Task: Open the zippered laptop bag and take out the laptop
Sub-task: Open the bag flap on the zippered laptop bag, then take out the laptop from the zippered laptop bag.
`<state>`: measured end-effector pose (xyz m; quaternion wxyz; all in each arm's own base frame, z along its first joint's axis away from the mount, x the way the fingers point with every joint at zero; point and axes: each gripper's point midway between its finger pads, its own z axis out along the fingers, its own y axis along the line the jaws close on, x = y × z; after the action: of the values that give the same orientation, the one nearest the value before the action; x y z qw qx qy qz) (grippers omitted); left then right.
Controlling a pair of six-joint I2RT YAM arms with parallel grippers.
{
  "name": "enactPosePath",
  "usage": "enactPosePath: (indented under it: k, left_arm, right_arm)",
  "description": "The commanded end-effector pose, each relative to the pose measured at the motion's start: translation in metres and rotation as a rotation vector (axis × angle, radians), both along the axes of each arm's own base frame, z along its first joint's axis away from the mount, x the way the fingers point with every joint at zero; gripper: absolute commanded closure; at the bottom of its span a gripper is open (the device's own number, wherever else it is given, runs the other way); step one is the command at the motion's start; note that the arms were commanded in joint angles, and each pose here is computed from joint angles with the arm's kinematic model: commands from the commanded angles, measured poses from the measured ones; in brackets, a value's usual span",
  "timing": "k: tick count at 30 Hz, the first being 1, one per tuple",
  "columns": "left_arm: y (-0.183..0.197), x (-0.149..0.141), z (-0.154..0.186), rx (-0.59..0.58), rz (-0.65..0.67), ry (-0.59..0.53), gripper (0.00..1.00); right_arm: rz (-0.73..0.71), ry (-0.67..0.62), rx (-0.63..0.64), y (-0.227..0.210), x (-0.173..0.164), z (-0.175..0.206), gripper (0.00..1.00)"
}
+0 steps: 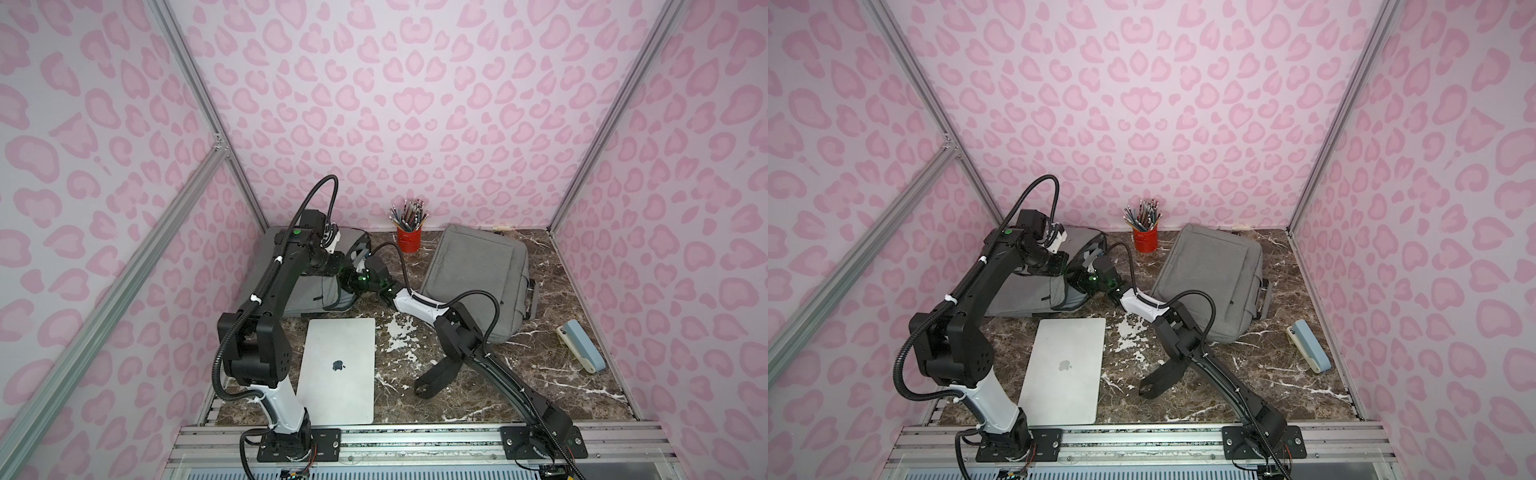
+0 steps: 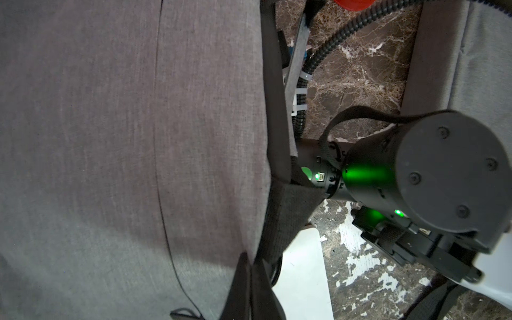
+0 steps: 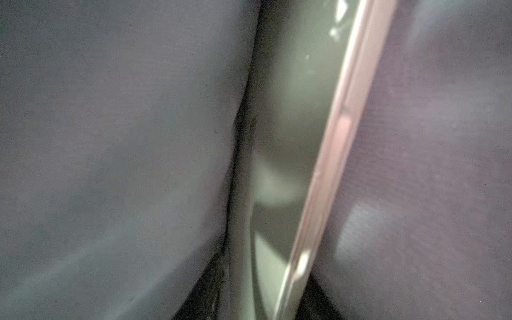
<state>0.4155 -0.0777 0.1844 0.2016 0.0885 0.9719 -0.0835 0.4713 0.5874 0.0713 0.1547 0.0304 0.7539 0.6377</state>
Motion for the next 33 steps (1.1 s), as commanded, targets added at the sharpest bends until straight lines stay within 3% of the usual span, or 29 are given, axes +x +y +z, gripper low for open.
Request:
enactPosePath:
  k: [1,5,10,21,33]
  left_arm:
    - [-0.006,0.004,0.006,-0.032,-0.012,-0.031,0.98]
    - [-0.003,0.003,0.005,-0.017,-0.01,-0.033,0.98]
    - [0.005,0.003,0.001,0.018,-0.002,-0.029,0.98]
    - [0.02,0.006,-0.012,0.051,0.036,-0.02,0.98]
    - [0.021,0.012,-0.019,0.047,0.05,-0.017,0.98]
  right_arm:
    - [-0.011,-0.027,0.086,0.004,0.0,0.01,0.68]
    - [-0.009,-0.049,0.078,0.004,0.002,0.018,0.86]
    - [-0.004,-0.118,0.063,0.0,0.003,0.044,1.0]
    - [-0.052,-0.204,0.095,-0.047,-0.013,0.11,1.0]
    - [-0.101,-0.234,0.119,-0.124,-0.05,0.139,1.0]
